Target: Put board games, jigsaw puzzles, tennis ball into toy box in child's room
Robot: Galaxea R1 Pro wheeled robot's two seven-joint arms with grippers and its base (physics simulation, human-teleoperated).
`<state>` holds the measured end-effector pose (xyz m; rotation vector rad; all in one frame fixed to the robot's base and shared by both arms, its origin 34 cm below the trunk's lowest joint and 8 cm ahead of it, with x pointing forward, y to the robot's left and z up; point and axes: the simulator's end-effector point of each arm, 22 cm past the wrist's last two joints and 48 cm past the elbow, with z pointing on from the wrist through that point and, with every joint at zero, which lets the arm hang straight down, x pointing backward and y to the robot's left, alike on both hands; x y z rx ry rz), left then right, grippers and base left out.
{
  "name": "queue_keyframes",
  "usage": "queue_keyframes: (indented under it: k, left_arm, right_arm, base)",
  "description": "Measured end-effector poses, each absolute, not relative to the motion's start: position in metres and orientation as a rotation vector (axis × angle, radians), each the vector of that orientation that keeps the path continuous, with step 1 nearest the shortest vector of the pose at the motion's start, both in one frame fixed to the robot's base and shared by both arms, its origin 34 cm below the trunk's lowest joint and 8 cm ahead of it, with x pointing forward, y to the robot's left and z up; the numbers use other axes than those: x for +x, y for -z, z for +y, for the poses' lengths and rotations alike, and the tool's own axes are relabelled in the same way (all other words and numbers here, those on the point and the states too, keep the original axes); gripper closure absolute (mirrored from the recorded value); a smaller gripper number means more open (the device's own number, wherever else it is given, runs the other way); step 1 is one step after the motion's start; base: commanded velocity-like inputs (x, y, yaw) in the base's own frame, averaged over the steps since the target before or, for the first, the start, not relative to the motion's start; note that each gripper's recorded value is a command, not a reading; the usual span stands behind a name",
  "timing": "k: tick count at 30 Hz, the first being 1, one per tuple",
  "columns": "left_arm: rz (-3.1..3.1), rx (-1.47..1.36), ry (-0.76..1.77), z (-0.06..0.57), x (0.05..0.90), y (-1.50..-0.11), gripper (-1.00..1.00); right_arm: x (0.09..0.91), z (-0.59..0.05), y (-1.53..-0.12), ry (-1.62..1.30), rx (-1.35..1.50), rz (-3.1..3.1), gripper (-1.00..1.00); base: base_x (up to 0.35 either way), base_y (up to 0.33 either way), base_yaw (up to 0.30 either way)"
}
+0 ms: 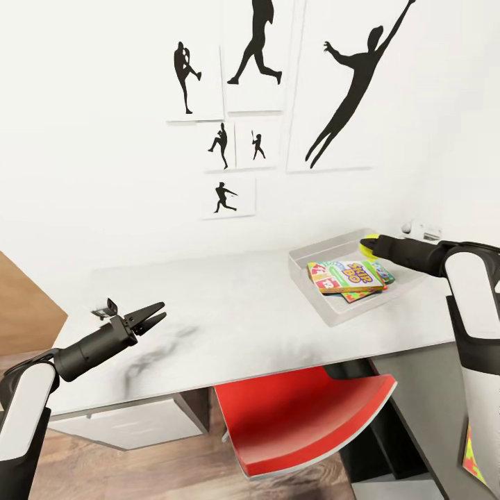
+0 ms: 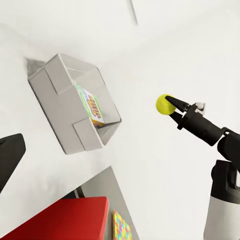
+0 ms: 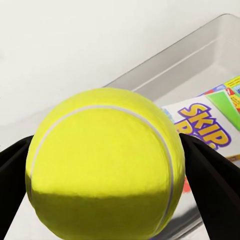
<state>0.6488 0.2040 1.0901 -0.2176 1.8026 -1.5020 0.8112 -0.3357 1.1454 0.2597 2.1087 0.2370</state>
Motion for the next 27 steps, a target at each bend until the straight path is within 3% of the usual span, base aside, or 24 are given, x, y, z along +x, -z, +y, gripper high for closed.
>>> queue_keyframes:
  k: [12,27]
  left_arm:
    - [1.79,-0.236,1.494,0.211,0.6499,-1.0911,-1.0]
    - [1.793,-0.24,1.491,0.212,0.6496,-1.0899,-1.0]
  right_arm:
    - [0.8111,-0.3347,-1.1454,-0.241,0.26,2.109,1.0]
    - [0.8109,-0.3346,-1.1446,-0.241,0.26,2.11,1.0]
  base:
    - [0.069,-0.042,0.005]
    - [0.019,-0.014,0.104]
